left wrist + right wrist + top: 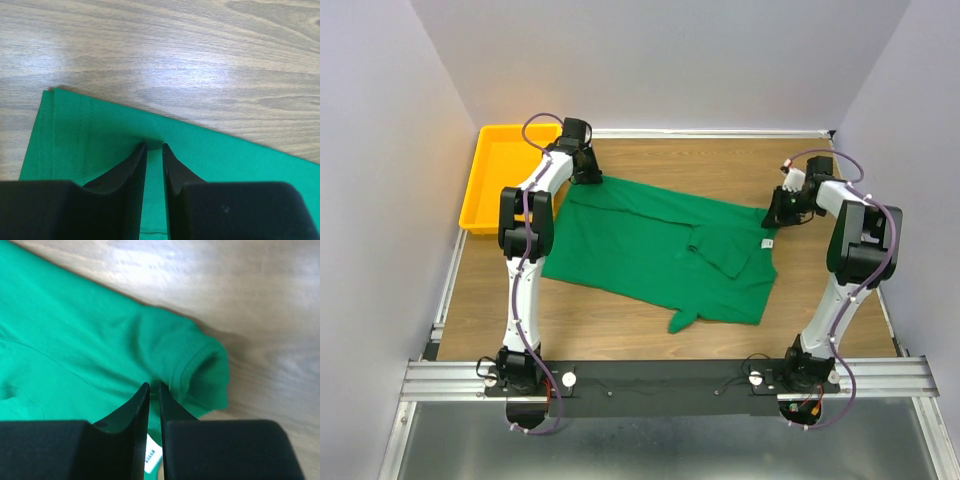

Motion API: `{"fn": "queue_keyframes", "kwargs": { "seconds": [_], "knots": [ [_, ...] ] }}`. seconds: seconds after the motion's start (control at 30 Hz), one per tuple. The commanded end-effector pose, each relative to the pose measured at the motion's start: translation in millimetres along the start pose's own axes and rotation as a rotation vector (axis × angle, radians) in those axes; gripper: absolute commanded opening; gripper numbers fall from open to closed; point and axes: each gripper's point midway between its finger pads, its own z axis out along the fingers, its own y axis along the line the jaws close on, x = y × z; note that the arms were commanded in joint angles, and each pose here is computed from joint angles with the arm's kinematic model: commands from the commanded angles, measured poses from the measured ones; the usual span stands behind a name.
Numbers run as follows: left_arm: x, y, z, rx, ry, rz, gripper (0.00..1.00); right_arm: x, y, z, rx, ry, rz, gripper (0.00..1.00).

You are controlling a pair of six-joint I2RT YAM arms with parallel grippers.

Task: Fold and stack the t-shirts
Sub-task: Fold the tshirt

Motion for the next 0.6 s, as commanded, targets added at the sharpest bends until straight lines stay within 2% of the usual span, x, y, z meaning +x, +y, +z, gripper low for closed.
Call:
{"fn": "queue_keyframes", "kwargs": {
  "seconds": [0.0, 0.07, 0.2, 0.27, 0.4, 0.57],
  "knots": [
    [18, 16, 10, -0.025, 0.068, -0.024, 0.27, 17, -20, -12, 0.070, 0.016, 0.022, 0.20],
    [19, 15, 10, -0.019, 0.070, -0.023, 0.27, 13, -14, -22, 0.030, -0.014, 0.001, 0.22],
    [18, 12, 10, 0.002, 0.070, -0.022, 0.27, -6, 15, -46, -0.119, -0.107, -0.075, 0.39],
    [18, 10, 11, 0.016, 0.072, -0.021, 0.27, -16, 22, -57, -0.135, -0.143, -0.082, 0.44],
    [18, 7, 11, 0.029, 0.073, -0.027, 0.27, -40, 14, -70, -0.096, -0.192, -0.025, 0.47],
    [19, 5, 11, 0.039, 0.076, -0.026, 0.27, -46, -8, -57, -0.024, -0.170, 0.090, 0.47]
  ]
}}
